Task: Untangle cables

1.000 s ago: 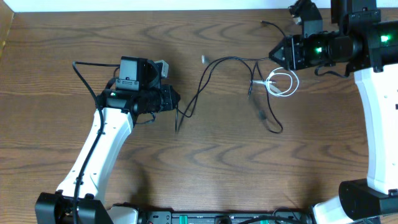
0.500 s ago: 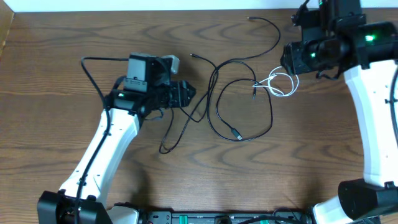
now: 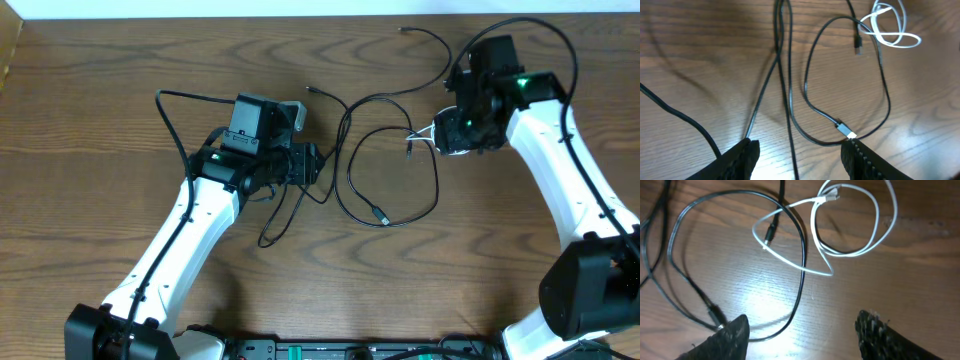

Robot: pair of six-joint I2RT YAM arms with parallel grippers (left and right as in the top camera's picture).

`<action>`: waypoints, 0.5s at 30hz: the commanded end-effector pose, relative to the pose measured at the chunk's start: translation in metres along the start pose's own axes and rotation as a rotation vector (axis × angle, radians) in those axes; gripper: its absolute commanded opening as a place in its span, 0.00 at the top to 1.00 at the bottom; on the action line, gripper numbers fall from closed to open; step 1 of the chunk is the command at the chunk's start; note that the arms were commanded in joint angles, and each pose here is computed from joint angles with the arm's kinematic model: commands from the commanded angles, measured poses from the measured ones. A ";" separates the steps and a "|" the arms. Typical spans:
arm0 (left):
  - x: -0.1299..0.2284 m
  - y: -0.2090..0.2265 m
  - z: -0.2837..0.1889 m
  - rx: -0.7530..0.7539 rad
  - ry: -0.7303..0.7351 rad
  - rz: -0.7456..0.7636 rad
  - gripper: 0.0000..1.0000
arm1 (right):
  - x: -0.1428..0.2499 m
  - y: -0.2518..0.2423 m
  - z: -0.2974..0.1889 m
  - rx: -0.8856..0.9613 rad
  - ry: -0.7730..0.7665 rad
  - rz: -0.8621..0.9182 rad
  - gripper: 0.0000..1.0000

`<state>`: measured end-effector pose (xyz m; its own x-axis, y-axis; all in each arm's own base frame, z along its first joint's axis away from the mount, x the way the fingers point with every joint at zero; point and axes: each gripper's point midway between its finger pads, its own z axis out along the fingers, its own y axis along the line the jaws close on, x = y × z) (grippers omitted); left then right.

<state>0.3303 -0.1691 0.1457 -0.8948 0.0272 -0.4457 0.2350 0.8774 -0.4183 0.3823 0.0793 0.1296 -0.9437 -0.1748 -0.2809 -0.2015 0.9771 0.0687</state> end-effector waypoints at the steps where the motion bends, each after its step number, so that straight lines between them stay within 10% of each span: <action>1: -0.004 0.005 0.000 -0.039 -0.008 0.016 0.42 | 0.005 0.002 0.014 -0.016 -0.007 -0.089 0.34; 15: -0.001 0.006 0.000 -0.042 0.003 0.012 0.42 | -0.004 0.003 0.055 -0.017 -0.137 -0.240 0.37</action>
<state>0.3291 -0.1632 0.1416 -0.8998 0.0259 -0.4355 0.2156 0.8942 -0.3924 0.4057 0.0875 0.0854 -0.8335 -0.3549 -0.4235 -0.3921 0.9199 0.0008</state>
